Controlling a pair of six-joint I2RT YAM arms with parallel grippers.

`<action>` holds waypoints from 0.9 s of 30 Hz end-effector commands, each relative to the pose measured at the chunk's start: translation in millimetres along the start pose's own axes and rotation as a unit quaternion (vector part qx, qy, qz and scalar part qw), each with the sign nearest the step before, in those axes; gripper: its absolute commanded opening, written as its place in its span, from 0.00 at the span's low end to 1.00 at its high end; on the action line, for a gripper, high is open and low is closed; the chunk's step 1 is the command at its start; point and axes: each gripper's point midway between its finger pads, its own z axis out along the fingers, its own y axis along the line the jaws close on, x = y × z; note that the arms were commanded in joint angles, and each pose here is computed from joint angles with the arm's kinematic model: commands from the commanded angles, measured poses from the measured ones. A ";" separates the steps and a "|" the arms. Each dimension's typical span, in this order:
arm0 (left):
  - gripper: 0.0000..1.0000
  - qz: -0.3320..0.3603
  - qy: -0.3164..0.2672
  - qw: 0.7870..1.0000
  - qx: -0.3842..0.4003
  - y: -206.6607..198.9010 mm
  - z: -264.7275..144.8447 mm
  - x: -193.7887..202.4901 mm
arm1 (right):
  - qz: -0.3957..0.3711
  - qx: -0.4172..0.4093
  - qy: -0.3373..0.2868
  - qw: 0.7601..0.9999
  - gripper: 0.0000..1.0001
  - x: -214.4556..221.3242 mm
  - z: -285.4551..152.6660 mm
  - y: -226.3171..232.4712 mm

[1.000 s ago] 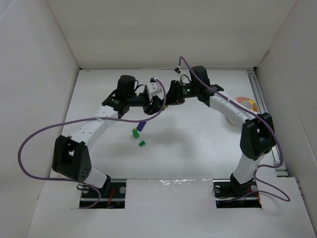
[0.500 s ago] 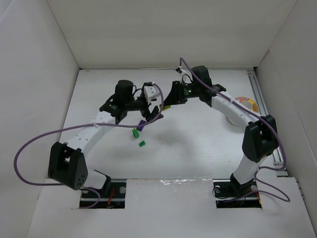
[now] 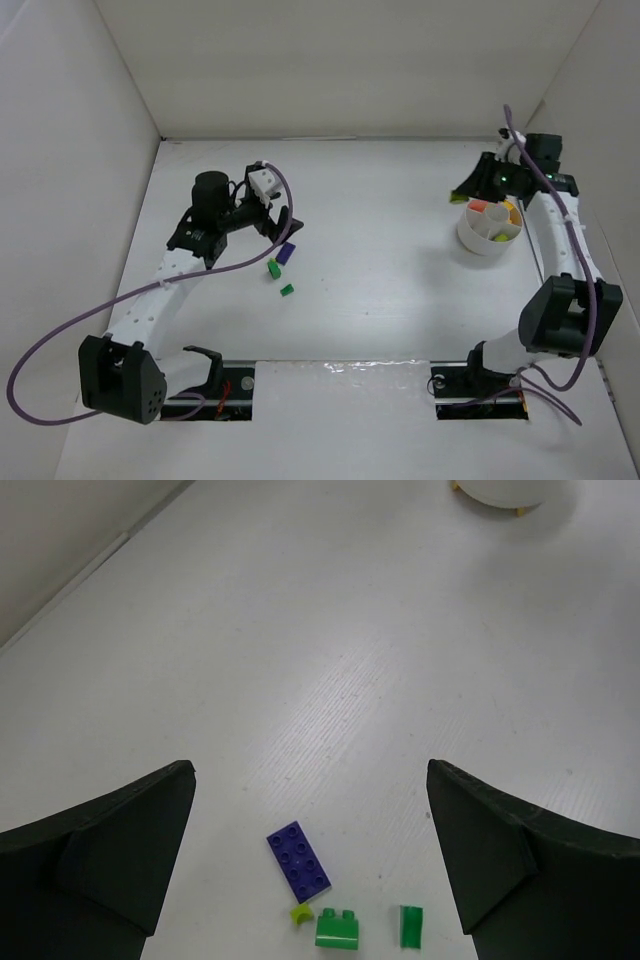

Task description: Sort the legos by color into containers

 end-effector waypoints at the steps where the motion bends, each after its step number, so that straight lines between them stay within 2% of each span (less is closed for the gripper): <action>1: 1.00 -0.014 -0.014 1.000 -0.014 3.8 1.1 -2.9 | 0.028 0.089 0.017 0.996 0.00 12.3 -42.2 -48.7; 3: 1.00 -0.023 -0.011 1.000 -0.013 6.2 5.9 0.9 | 0.028 0.126 -0.003 0.992 0.00 6.9 -62.0 -64.9; 8: 1.00 -0.030 -0.012 0.999 -0.018 13.6 12.2 -3.8 | 0.050 0.210 -0.005 0.976 0.00 16.9 -104.4 -105.1; 11: 1.00 -0.027 -0.017 0.999 -0.019 15.9 14.5 -5.4 | 0.048 0.231 -0.014 0.972 0.00 18.9 -118.7 -107.6; 16: 1.00 -0.044 -0.017 0.999 -0.019 20.0 20.2 -8.3 | 0.065 0.253 0.008 0.965 0.00 38.8 -119.5 -118.7; 21: 1.00 -0.100 0.026 0.994 -0.022 29.8 33.7 4.3 | 0.103 0.256 0.008 0.961 0.00 40.6 -108.4 -131.3; 27: 1.00 -0.096 0.008 0.995 -0.023 32.0 31.6 -3.2 | 0.144 0.269 0.003 0.952 0.00 40.9 -107.8 -159.7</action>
